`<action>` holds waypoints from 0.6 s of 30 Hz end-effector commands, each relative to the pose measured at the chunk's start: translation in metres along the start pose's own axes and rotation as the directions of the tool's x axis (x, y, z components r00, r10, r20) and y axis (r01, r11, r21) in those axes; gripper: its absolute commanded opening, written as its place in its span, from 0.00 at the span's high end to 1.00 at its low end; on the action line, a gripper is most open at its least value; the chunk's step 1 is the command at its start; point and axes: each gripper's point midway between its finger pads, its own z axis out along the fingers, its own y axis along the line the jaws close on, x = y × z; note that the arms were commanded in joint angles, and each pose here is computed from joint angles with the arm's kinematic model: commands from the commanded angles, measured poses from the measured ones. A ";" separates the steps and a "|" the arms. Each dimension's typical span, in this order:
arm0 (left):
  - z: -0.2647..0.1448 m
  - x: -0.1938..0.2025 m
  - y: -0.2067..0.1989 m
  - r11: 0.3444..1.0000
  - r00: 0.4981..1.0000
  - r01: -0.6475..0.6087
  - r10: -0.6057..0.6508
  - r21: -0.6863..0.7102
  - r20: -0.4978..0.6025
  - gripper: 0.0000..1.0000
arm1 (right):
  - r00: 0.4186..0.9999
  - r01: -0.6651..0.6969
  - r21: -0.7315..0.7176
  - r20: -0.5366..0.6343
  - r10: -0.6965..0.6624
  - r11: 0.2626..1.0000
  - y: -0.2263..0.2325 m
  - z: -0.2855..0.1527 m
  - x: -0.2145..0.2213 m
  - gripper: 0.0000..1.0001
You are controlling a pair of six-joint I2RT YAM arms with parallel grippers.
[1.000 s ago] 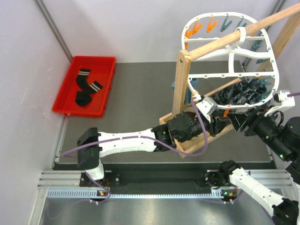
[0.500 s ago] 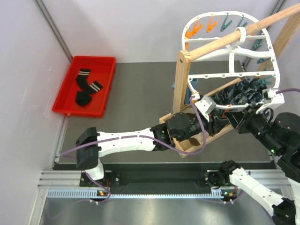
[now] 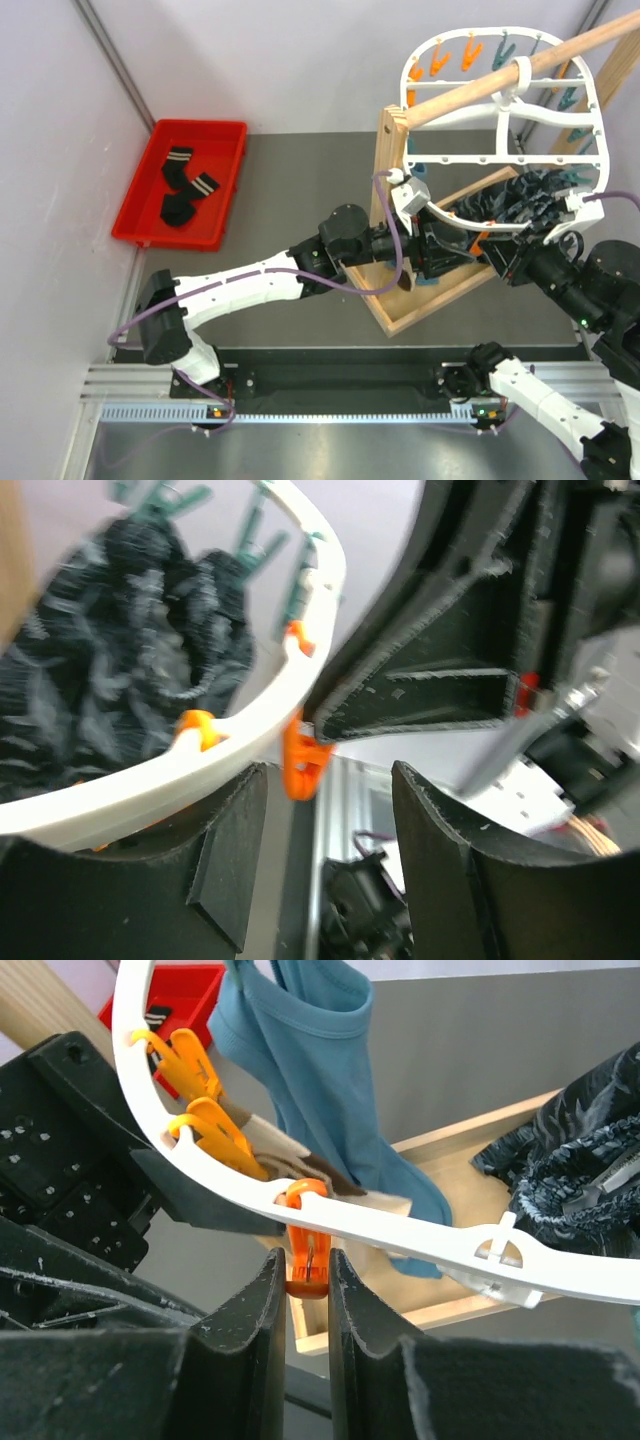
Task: Clip the socks to the hanger
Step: Open the clamp at the hanger.
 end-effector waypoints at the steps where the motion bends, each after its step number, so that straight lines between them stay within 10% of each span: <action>1: -0.002 -0.010 -0.024 0.989 0.999 0.032 -0.028 0.145 -0.032 0.42 | 0.999 0.018 -0.099 0.051 -0.013 0.995 0.019 -0.009 -0.018 1.00; 18: 0.016 0.001 0.014 0.997 0.996 0.081 -0.081 0.009 0.031 0.45 | 0.999 0.022 -0.127 0.050 -0.016 0.992 0.023 -0.016 -0.018 1.00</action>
